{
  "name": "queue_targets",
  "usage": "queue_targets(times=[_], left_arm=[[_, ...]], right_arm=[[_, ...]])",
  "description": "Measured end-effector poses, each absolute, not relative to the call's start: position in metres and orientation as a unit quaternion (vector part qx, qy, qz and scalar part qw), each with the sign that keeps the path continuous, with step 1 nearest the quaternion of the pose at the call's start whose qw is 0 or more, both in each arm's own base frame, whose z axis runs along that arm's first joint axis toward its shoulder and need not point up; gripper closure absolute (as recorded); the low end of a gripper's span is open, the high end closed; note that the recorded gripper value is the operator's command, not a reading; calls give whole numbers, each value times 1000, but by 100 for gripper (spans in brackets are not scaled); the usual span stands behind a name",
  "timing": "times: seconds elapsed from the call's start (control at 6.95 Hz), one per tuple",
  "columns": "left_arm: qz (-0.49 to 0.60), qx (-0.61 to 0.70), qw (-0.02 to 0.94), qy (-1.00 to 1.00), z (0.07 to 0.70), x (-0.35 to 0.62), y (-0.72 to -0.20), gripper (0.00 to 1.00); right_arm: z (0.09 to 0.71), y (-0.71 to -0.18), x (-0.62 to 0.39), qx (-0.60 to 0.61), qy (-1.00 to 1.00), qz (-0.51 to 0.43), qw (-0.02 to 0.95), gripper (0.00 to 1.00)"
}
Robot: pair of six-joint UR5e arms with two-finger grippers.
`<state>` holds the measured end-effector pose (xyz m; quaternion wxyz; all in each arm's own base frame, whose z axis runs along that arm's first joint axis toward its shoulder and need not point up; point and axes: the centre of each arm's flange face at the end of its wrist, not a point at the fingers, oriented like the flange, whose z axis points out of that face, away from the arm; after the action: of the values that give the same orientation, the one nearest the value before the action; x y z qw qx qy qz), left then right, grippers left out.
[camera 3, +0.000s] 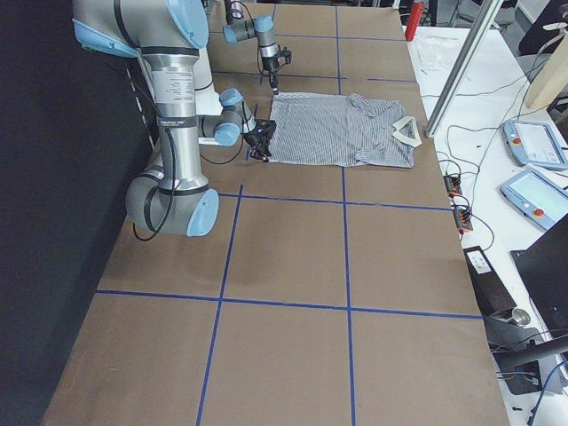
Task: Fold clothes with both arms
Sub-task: 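Grasp the hem corners with both grippers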
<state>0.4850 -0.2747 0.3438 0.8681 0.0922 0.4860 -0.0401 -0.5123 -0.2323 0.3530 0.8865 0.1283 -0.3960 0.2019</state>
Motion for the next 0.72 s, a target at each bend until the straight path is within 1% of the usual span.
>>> queue_targets(times=[0.14,0.29,0.72], left_arm=[[-40,92,868,486,344,485,-275,100],[-40,92,868,486,344,485,-275,100],[-40,93,867,487,343,485,-275,100]], right_arm=[[353,-232,-512,129,-396,202,886,83],[353,-232,-513,129,-396,203,886,100],[350,-234,-513,133,-399,210,883,100]])
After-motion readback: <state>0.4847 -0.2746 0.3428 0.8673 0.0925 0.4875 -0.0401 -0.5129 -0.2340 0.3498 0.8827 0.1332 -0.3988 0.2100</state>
